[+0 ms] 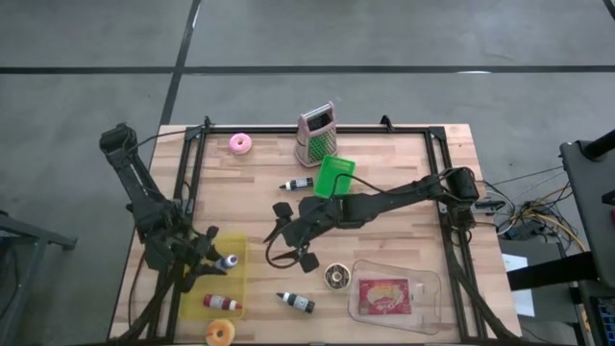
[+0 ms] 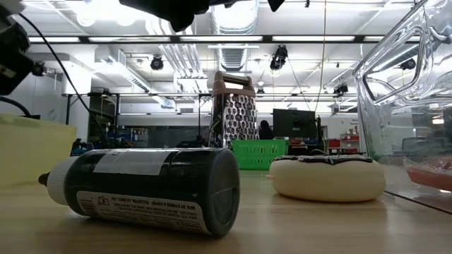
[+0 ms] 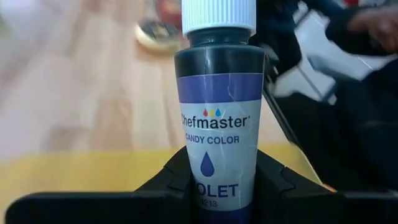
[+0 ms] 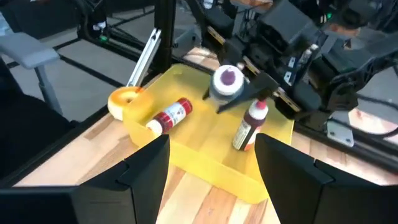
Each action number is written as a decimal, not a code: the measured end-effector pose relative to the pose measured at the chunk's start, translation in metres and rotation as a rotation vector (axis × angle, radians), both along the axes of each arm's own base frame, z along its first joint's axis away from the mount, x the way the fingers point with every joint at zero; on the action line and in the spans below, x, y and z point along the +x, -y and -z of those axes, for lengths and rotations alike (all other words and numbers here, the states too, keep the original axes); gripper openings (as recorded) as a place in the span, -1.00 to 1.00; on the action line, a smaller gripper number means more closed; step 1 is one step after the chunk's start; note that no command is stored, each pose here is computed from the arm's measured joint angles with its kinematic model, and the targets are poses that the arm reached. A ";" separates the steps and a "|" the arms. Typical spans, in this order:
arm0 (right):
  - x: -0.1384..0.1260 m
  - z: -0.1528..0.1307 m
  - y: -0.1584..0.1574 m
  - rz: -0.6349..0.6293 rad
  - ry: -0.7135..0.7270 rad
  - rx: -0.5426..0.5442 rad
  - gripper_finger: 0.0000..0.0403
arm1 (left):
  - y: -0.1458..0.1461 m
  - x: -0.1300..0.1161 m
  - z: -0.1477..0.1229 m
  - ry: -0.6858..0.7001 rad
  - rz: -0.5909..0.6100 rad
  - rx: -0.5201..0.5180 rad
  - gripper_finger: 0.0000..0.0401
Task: Pick & Place Food Item
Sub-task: Put the violet ink bottle into the yellow bin
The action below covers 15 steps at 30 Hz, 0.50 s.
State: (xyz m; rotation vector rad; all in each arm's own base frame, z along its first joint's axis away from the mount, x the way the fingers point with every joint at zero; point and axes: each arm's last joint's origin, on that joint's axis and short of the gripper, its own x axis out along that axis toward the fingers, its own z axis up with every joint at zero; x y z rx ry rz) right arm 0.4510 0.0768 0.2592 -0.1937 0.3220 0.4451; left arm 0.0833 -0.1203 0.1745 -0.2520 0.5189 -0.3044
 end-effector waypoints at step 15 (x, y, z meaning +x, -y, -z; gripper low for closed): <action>-0.003 0.000 0.000 0.001 -0.032 -0.004 0.14 | 0.030 0.006 -0.002 -0.538 0.043 0.034 -0.54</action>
